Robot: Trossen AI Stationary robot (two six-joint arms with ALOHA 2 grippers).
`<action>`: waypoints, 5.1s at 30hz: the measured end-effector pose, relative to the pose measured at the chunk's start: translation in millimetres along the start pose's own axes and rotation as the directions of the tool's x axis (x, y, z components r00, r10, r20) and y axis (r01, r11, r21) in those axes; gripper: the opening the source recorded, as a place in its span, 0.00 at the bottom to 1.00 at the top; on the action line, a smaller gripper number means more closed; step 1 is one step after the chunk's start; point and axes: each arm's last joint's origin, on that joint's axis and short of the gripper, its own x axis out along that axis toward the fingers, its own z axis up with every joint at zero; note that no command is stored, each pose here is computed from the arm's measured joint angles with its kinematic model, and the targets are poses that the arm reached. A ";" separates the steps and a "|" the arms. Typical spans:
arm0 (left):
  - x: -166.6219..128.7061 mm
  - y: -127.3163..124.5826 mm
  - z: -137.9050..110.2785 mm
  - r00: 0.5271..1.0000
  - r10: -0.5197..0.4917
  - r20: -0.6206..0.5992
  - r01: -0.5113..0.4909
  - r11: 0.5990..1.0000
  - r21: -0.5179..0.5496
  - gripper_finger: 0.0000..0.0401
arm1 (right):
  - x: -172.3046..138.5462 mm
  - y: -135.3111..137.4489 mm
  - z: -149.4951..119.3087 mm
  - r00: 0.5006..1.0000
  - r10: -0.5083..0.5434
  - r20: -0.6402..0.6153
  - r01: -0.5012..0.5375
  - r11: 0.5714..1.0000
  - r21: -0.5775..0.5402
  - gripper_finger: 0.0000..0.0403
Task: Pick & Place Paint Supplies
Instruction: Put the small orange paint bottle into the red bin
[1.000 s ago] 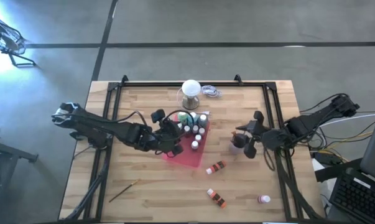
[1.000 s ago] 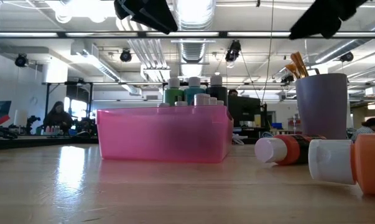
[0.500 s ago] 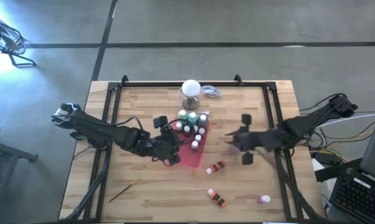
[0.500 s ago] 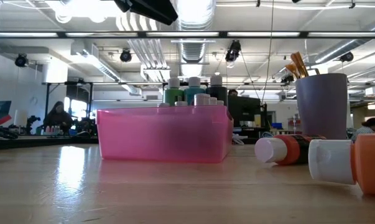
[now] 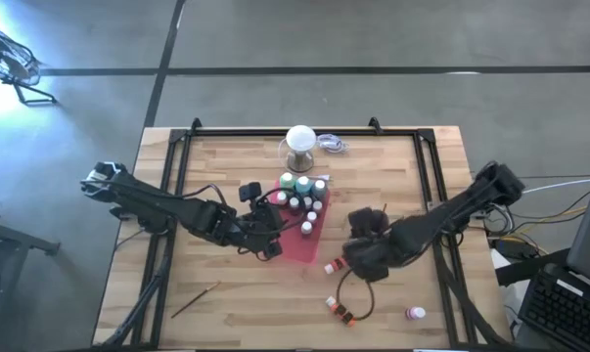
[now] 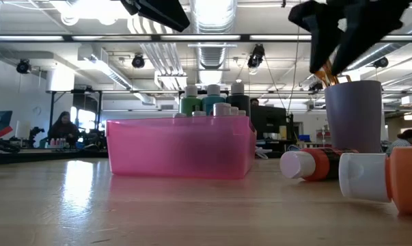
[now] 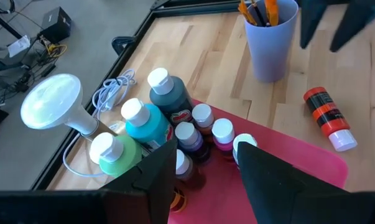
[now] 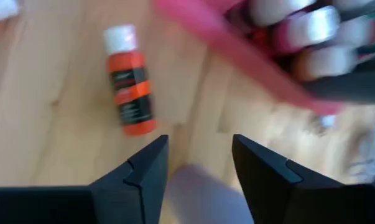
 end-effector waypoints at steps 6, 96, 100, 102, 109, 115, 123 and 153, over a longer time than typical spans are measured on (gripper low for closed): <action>0.0 0.3 -1.0 1.000 0.002 -0.009 -0.002 1.000 0.006 0.44 | 15.3 25.1 17.2 0.984 0.106 -0.145 -0.112 0.993 -0.031 0.51; -0.1 0.9 -4.3 0.999 -0.003 -0.039 0.004 1.000 0.012 0.44 | 72.7 4.6 4.3 0.925 0.261 -0.276 -0.257 0.965 0.051 0.27; 0.4 1.2 -5.2 0.999 0.014 -0.036 -0.013 1.000 0.015 0.44 | 61.0 0.2 7.4 0.935 0.266 -0.233 -0.260 0.964 0.059 0.26; 2.2 1.1 -9.5 0.999 0.030 -0.042 -0.029 0.999 0.024 0.44 | 53.5 -2.5 7.0 0.940 0.269 -0.209 -0.260 0.963 0.068 0.27; 11.4 -3.3 -28.5 0.996 0.090 -0.021 -0.090 0.996 0.013 0.44 | 20.1 -15.0 2.4 0.960 0.271 -0.071 -0.260 0.956 0.139 0.26; 23.6 -22.1 -43.0 0.973 0.048 0.226 -0.047 0.999 -0.011 0.44 | -14.6 -26.7 4.7 0.956 0.225 0.190 -0.254 0.957 0.142 0.27; 23.7 -16.7 -70.2 0.796 -0.025 0.604 0.092 0.993 -0.080 0.44 | -39.4 -37.2 3.2 0.853 0.172 0.493 -0.262 0.958 0.119 0.27; 27.8 -27.6 -18.2 0.749 -0.333 0.573 0.295 0.942 0.163 0.44 | -31.2 -41.4 10.7 0.809 0.043 0.586 -0.086 0.995 0.046 0.27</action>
